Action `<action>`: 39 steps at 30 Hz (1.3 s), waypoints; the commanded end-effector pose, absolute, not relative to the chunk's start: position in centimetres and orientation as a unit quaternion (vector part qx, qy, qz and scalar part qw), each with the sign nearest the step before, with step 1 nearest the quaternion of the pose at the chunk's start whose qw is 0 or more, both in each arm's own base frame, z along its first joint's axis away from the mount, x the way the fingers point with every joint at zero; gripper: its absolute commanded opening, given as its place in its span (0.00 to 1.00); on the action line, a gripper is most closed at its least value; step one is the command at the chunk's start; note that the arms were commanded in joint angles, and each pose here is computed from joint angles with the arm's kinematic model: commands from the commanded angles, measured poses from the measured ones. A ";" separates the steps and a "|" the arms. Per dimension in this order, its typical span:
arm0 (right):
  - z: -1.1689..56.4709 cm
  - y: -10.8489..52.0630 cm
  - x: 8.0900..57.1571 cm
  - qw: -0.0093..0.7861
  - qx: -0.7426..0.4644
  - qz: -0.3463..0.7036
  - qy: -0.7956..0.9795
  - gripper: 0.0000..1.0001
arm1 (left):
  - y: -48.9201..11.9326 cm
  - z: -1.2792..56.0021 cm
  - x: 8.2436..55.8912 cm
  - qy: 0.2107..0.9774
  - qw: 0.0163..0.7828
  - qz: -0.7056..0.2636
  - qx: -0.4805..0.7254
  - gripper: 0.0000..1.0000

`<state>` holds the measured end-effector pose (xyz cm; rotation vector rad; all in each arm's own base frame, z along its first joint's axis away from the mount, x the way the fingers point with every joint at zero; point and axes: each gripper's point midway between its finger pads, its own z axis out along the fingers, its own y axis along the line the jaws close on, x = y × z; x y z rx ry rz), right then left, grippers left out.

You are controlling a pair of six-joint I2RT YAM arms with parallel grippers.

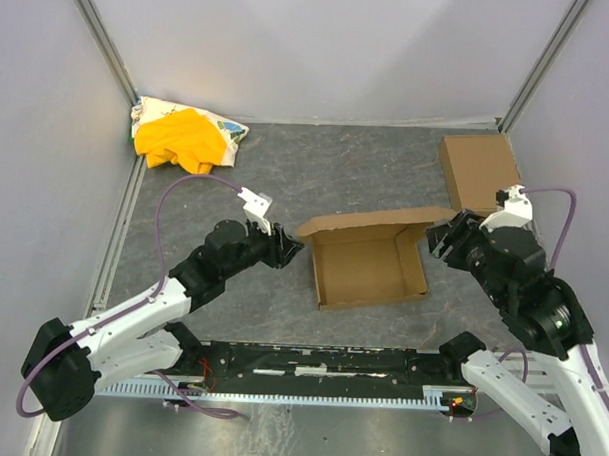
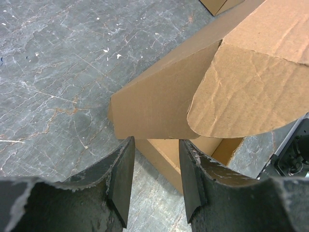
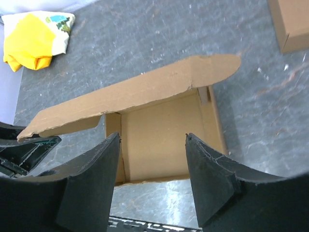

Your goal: Fold the paper box

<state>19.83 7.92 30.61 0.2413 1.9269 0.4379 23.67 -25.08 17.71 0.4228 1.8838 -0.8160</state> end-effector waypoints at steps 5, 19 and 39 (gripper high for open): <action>28.5 8.2 21.1 0.486 0.255 0.204 0.811 0.65 | -24.0 21.1 24.0 0.751 0.548 -0.326 0.173 0.50; 28.6 8.5 24.0 0.489 0.401 0.266 0.728 0.60 | -24.5 21.3 23.5 0.740 0.548 -0.342 0.185 0.50; 29.0 9.7 26.8 0.497 0.407 0.267 0.718 0.22 | -23.4 20.3 24.6 0.766 0.542 -0.275 0.209 0.50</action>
